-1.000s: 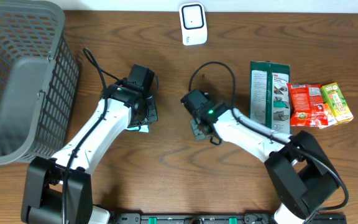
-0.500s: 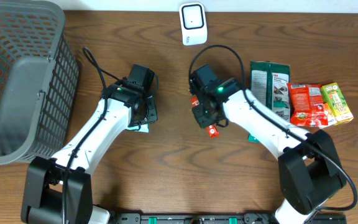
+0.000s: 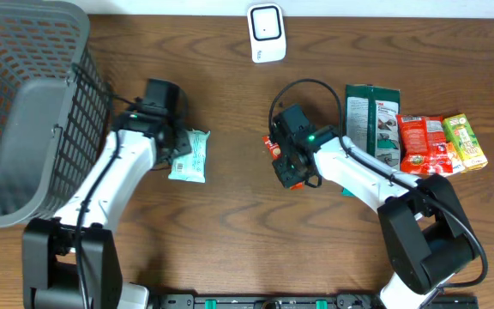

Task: Scan the item barcode
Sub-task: 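Grasp the red Nescafe stick upright with the right gripper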

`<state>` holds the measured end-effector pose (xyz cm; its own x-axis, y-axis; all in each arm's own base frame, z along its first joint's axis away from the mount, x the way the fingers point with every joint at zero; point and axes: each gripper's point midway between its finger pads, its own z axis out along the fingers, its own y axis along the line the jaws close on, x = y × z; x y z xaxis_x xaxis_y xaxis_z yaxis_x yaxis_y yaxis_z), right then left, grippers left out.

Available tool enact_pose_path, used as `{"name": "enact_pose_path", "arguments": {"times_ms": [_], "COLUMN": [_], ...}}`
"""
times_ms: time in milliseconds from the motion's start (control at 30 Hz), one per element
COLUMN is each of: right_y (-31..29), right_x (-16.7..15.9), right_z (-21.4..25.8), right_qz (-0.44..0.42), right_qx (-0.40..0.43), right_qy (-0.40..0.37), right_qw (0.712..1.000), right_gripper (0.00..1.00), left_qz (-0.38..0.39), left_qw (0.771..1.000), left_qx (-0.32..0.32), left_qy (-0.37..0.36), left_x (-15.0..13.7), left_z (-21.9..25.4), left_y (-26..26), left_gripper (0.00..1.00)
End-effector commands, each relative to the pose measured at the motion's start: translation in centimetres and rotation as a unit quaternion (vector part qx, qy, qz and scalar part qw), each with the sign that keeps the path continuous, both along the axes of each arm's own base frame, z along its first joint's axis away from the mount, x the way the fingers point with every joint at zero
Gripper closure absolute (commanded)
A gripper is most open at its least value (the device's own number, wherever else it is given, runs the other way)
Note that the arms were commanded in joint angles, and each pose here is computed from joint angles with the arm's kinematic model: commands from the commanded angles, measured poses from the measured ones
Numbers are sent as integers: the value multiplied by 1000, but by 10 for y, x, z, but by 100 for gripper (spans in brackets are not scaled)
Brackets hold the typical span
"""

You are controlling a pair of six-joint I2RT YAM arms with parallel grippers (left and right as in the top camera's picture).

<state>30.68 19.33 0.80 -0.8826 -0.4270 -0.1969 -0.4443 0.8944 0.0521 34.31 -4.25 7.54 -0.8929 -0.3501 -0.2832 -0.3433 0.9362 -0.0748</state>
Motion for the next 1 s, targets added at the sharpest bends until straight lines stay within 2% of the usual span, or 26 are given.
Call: {"name": "enact_pose_path", "arguments": {"times_ms": [0, 133, 333, 367, 567, 733, 800, 833, 967], "right_y": [0, 3, 5, 4, -2, -3, -2, 0, 2], "right_x": [-3, 3, 5, 4, -7, -9, -6, -4, 0], "right_z": [-9, -10, -10, -11, -22, -22, -20, -17, -5], "right_qz": [7, 7, 8, 8, 8, 8, 8, 8, 8], "right_qx": [3, 12, 15, 15, 9, 6, 9, 11, 7], "right_qy": [0, -15, -20, -19, -9, -4, -9, -11, -5], "right_qw": [1000, 1000, 1000, 1000, 1000, 1000, 1000, 1000, 1000], "right_gripper": [62, 64, 68, 68, 70, 81, 94, 98, 99], "left_qz": [16, 17, 17, 17, 17, 17, 17, 17, 17], "left_qw": [1000, 1000, 1000, 1000, 1000, 1000, 1000, 1000, 1000], "left_qx": [7, 8, 8, 8, 8, 8, 8, 8, 8], "left_qy": [-19, -16, -16, -16, -16, -16, -16, -16, -16], "left_x": [10, 9, 9, 9, 9, 9, 9, 9, 9], "left_z": [13, 12, 11, 11, 11, 11, 11, 11, 11], "left_y": [12, 13, 13, 13, 13, 13, 13, 13, 13], "left_gripper": [43, 34, 28, 19, 18, 17, 17, 17, 17]}}
